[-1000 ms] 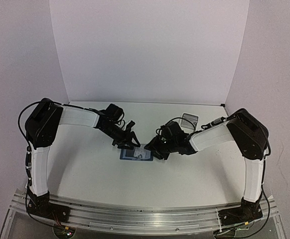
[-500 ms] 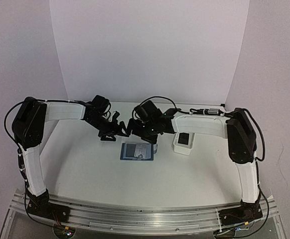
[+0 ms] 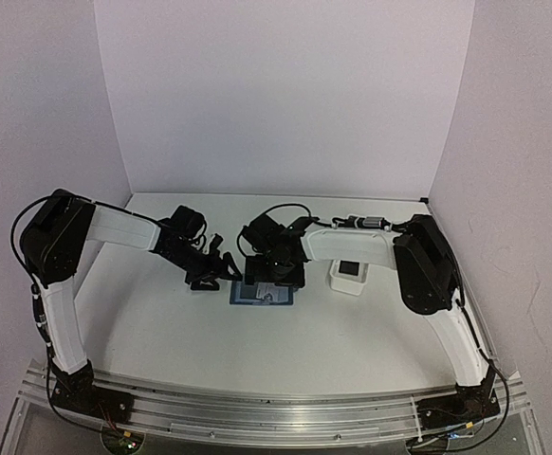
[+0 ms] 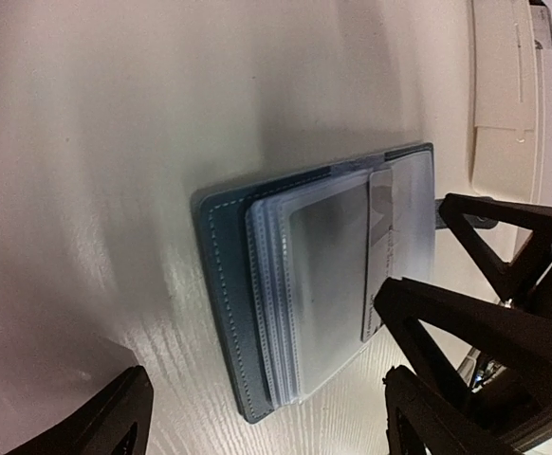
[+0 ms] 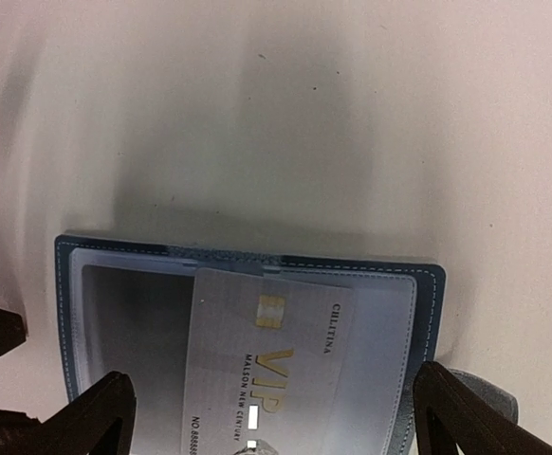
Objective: Put the credit cards into the card holder
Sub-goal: Insert the credit card into the card holder.
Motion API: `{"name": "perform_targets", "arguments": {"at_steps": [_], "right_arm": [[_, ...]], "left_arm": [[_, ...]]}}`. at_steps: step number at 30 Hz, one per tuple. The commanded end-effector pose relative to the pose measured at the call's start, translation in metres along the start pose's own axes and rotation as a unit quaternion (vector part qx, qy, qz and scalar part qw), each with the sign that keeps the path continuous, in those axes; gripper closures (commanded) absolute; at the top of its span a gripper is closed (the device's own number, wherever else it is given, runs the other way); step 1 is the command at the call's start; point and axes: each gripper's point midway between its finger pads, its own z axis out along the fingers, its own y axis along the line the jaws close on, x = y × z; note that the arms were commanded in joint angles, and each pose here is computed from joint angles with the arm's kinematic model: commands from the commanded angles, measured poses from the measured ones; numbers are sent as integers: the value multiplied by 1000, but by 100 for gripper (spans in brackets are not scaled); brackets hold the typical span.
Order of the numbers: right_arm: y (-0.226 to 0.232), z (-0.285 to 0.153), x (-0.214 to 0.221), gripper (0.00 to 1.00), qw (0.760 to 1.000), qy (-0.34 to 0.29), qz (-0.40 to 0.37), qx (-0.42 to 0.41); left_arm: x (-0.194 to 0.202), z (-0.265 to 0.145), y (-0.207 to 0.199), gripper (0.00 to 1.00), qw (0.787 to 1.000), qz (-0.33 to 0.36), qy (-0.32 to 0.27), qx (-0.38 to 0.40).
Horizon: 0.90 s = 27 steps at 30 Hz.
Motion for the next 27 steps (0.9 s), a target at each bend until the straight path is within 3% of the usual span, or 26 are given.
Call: {"name": "perform_targets", "arguments": {"at_steps": [1,8,16,21,23,27], "right_arm": [[-16,9,5,2,999,11,-29,42],[-18,10,0,2,994,7,-77,77],[-23,29,23,7,993,42,-77,77],[-24,30,36,27,994,64,-67,63],[-23,27,36,41,995,62,-57,56],[-24,23,35,46,996,56,-48,49]], "left_arm": [[9,11,2,16,1000,5,-5,14],[14,17,10,25,1000,-9,4,6],[17,18,14,26,1000,-15,4,0],[17,19,14,31,1000,-15,5,3],[17,19,14,31,1000,-15,5,3],[18,20,15,32,1000,-16,7,2]]}}
